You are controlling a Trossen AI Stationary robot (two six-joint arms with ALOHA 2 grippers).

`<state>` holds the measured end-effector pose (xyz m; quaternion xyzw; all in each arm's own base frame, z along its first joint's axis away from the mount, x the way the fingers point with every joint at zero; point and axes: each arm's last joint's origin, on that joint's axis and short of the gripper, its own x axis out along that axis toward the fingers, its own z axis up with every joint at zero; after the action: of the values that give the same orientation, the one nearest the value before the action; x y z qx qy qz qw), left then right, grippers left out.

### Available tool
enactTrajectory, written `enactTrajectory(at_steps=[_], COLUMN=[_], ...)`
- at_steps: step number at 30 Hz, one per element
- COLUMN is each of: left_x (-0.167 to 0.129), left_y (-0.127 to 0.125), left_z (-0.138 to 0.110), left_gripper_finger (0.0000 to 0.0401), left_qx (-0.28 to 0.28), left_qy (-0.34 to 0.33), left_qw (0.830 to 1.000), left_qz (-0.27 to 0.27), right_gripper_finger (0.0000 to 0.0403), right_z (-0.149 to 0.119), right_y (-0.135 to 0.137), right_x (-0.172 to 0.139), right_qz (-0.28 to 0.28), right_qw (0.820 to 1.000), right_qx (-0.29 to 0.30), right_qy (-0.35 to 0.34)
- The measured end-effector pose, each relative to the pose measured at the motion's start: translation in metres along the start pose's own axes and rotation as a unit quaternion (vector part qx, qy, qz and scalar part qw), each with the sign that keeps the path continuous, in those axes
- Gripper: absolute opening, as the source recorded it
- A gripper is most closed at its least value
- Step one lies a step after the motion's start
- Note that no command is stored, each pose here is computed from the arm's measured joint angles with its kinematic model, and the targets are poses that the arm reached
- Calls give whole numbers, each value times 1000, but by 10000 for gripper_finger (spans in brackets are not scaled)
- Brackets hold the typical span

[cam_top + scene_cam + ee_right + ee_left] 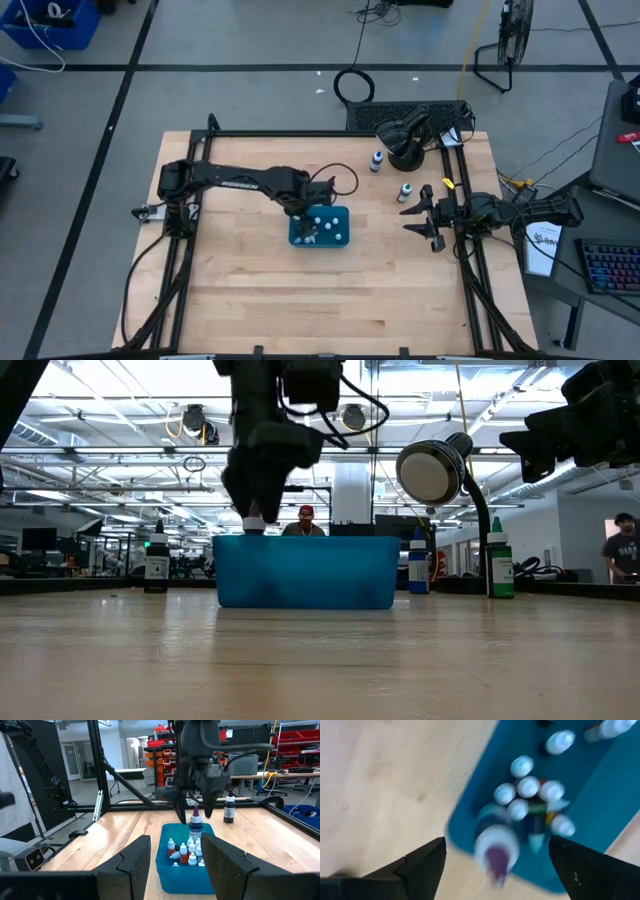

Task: Pick & Place food coloring
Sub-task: Put the large black food coloring bottle into the blue bin

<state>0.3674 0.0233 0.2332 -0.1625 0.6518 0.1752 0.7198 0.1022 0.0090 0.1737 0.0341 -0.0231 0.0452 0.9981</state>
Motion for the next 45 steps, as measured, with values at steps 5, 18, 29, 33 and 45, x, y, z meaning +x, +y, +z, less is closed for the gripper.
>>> enactTrajectory(at_steps=[5, 18, 29, 33, 45], left_x=[-30, -57, -64, -42, 1], left_y=[10, 87, 168, 182, 198], left_z=[-9, -34, -79, -89, -98], left_gripper_finger=[349, 307, 311, 317, 305], left_qx=[-6, -83, -212, -225, -229], left_qy=[42, 63, -41, -5, -11], left_qw=[993, 986, 975, 973, 973], left_qz=[106, 128, 52, 50, 23], right_gripper_finger=[165, 167, 164, 164, 167], right_z=[0, 0, 0, 0, 0], right_y=[0, 0, 0, 0, 0], right_x=[0, 0, 0, 0, 0], right_qz=[0, 0, 0, 0, 0], right_qw=[1000, 1000, 1000, 1000, 1000], right_qx=[0, 0, 0, 0, 0], right_qy=[0, 0, 0, 0, 0])
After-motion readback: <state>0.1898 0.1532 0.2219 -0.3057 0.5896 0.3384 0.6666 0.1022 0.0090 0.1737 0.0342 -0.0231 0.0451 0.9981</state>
